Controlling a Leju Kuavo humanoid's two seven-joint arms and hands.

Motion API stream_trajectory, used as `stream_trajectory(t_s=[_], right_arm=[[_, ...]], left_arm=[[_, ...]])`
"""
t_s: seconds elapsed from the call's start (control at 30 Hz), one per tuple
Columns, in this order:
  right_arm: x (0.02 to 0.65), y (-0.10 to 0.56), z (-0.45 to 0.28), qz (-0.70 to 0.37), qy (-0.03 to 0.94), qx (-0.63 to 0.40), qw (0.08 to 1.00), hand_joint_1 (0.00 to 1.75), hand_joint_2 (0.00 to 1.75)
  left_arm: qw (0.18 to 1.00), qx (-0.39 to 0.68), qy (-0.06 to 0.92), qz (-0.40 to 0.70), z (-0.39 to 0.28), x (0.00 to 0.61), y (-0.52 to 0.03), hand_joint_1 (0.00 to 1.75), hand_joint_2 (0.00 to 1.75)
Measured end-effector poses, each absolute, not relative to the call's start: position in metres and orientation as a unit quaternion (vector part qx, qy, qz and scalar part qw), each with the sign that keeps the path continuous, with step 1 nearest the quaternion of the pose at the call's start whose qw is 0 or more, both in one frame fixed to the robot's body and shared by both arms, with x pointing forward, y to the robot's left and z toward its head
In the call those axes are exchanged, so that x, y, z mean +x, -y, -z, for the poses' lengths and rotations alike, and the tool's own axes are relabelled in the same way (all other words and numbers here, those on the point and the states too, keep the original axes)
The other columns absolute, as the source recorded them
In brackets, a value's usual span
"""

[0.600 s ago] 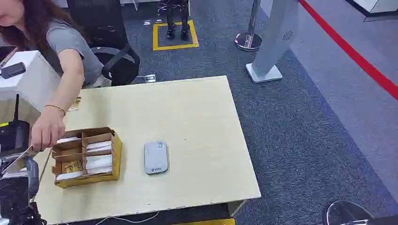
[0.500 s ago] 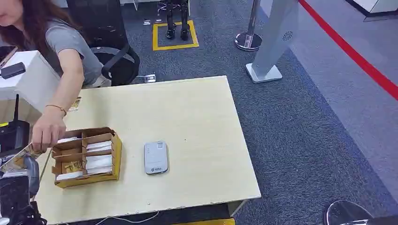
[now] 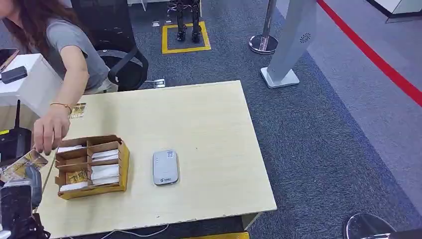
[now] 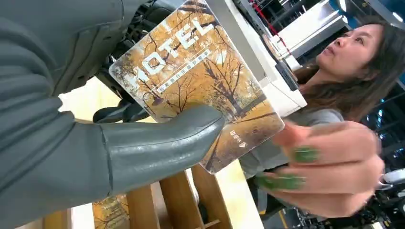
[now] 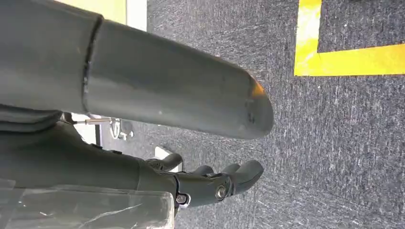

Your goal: Pass the card to the sensor for recognition and then transmit it.

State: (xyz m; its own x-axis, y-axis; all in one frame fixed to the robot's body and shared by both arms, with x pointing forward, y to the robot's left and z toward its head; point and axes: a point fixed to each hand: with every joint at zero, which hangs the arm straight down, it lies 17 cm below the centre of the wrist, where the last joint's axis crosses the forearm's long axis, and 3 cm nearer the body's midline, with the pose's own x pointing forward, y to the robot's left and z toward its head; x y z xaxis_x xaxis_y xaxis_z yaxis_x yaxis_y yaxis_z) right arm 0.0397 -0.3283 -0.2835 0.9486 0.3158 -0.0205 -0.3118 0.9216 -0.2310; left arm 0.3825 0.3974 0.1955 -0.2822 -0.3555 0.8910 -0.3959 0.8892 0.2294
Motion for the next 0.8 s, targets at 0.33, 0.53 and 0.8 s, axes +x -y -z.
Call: stream_trajectory(t_s=[0.33, 0.53, 0.8], right_arm=[[0.040, 0.329, 0.283, -0.165, 0.008, -0.117, 0.979, 0.00, 0.00], [0.041, 0.329, 0.283, -0.169, 0.009, -0.118, 0.978, 0.00, 0.00], [0.042, 0.328, 0.283, -0.174, 0.010, -0.117, 0.978, 0.00, 0.00]], left_arm=[[0.552, 0.238, 0.799, -0.021, -0.194, 0.383, -0.399, 1.75, 1.75], [0.545, 0.267, 0.795, -0.008, -0.196, 0.383, -0.400, 1.75, 1.75], [0.510, 0.345, 0.785, 0.065, -0.205, 0.389, -0.378, 1.75, 1.75]])
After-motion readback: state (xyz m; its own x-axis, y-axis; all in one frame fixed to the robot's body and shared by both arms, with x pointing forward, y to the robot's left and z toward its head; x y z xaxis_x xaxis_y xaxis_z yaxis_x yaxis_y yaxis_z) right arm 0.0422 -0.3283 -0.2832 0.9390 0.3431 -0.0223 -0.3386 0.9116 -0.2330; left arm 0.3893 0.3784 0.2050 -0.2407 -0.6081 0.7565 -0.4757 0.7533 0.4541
